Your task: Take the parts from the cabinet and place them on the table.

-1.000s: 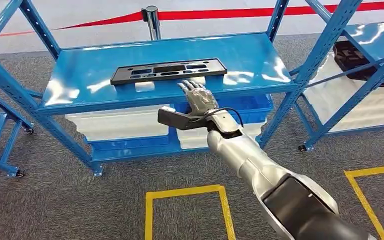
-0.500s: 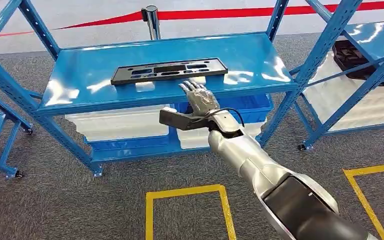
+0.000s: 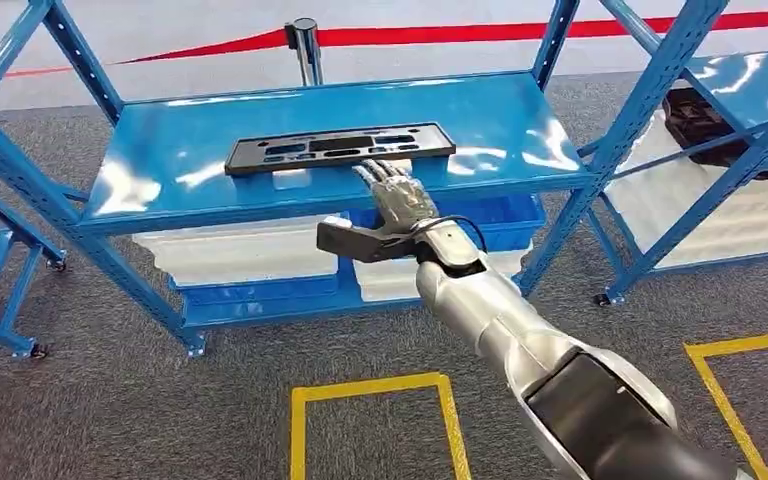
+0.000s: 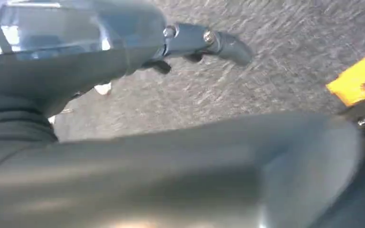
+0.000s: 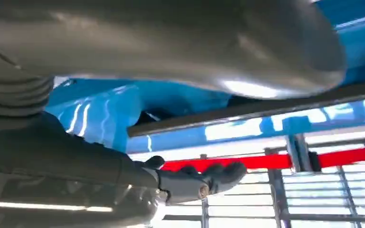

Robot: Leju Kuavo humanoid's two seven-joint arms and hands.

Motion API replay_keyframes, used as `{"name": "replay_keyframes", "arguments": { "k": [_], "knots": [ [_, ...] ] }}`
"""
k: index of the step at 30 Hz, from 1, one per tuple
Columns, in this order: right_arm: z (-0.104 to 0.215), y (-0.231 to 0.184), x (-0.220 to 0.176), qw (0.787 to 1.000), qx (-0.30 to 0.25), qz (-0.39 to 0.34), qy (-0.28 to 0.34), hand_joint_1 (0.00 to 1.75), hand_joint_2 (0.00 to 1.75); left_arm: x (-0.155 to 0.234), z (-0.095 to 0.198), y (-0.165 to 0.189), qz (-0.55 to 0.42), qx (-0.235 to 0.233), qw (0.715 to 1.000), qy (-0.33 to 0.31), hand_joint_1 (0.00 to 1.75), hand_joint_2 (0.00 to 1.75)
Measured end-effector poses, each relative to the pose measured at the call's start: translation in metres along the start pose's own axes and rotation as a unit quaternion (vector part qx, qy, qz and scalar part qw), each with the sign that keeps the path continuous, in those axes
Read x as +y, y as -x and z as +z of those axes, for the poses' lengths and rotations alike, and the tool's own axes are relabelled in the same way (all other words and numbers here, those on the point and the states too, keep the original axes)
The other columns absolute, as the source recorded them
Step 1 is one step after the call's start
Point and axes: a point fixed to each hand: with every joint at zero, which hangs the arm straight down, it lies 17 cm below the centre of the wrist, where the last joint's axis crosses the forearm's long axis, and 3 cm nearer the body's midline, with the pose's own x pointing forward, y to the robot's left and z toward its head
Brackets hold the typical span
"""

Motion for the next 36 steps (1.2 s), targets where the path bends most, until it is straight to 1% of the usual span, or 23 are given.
{"name": "replay_keyframes", "arguments": {
  "k": [3, 6, 7, 10, 20, 30, 36],
  "knots": [
    [0.005, 0.003, 0.011, 1.0, 0.004, -0.003, -0.008, 0.0, 0.0, -0.001, 0.0, 0.002, 0.0, 0.001, 1.0, 0.001, 0.0, 0.0],
    [0.004, 0.003, 0.01, 1.0, 0.004, -0.002, -0.008, 0.0, 0.0, -0.001, 0.0, 0.002, -0.001, 0.001, 1.0, 0.001, 0.0, 0.0],
    [0.004, 0.004, 0.009, 1.0, 0.003, -0.001, -0.007, 0.0, 0.0, 0.006, -0.001, 0.005, -0.003, 0.003, 1.0, -0.004, 0.0, 0.0],
    [0.006, 0.002, 0.014, 1.0, 0.003, -0.003, -0.01, 0.0, 0.0, 0.003, 0.0, 0.004, -0.003, 0.002, 1.0, -0.002, 0.0, 0.0],
    [0.005, -0.003, 0.013, 1.0, -0.005, 0.0, -0.004, 0.0, 0.0, 0.001, 0.0, 0.004, -0.005, 0.003, 1.0, -0.001, 0.0, 0.0],
    [0.001, -0.018, 0.005, 0.999, -0.029, 0.011, 0.006, 0.0, 0.0, 0.002, 0.0, 0.002, -0.01, 0.002, 1.0, -0.001, 0.0, 0.0],
    [0.002, -0.026, 0.008, 0.999, -0.036, 0.013, 0.004, 0.0, 0.0, 0.001, 0.0, 0.002, -0.011, 0.001, 1.0, 0.001, 0.0, 0.0]
  ]
}}
